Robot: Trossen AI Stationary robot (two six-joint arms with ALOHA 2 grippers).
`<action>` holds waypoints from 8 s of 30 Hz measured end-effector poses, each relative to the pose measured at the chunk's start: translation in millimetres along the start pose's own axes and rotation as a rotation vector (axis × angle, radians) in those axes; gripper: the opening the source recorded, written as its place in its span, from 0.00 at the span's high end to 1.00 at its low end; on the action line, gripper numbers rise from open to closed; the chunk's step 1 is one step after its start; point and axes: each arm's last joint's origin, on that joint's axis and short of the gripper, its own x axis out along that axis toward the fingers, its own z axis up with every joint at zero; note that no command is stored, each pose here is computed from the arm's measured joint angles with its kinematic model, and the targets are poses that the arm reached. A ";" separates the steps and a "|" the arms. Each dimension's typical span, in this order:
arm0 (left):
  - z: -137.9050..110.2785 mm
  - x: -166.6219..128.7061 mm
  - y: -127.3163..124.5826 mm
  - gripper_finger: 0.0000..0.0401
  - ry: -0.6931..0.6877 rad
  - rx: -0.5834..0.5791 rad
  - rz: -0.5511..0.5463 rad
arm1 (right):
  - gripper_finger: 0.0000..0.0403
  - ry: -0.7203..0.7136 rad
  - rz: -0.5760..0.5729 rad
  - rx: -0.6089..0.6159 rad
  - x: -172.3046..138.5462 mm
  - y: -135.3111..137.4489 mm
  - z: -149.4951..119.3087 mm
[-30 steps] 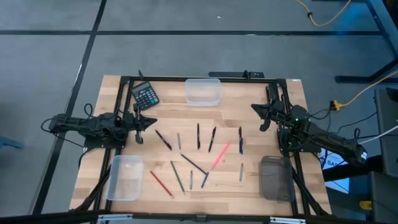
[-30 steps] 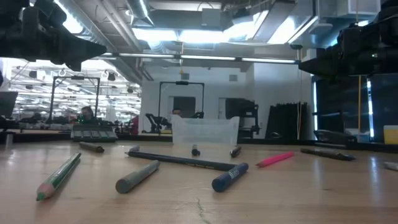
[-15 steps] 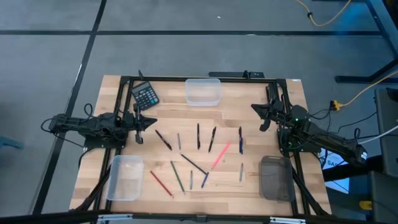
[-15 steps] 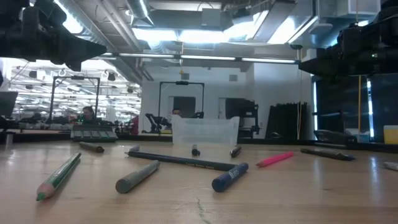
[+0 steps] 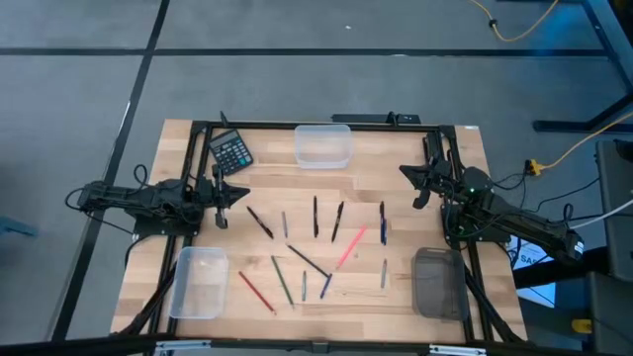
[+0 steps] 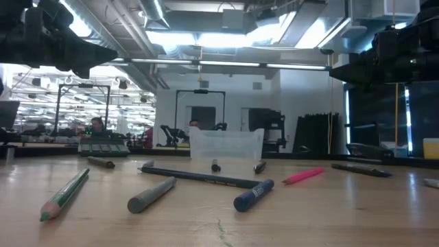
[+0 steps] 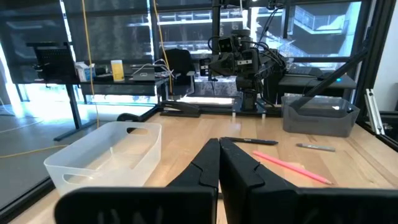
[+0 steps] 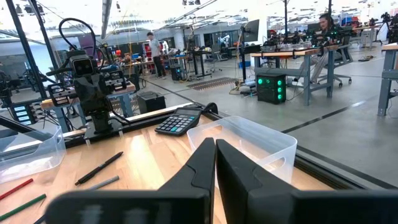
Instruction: Sort crayons/erasers/pens/pencils in bins
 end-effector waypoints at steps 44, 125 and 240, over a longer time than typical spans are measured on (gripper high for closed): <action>0.0 0.0 0.0 1.00 0.000 0.000 0.000 | 0.95 -0.146 0.036 0.184 -1.1 2.2 14.4; -0.4 -3.6 19.2 0.78 0.055 0.160 0.586 | 0.80 0.481 -0.193 -0.217 163.5 4.3 25.3; -32.8 132.4 -27.7 0.78 0.508 0.057 0.186 | 0.88 1.016 0.079 -0.333 340.2 -51.6 -22.6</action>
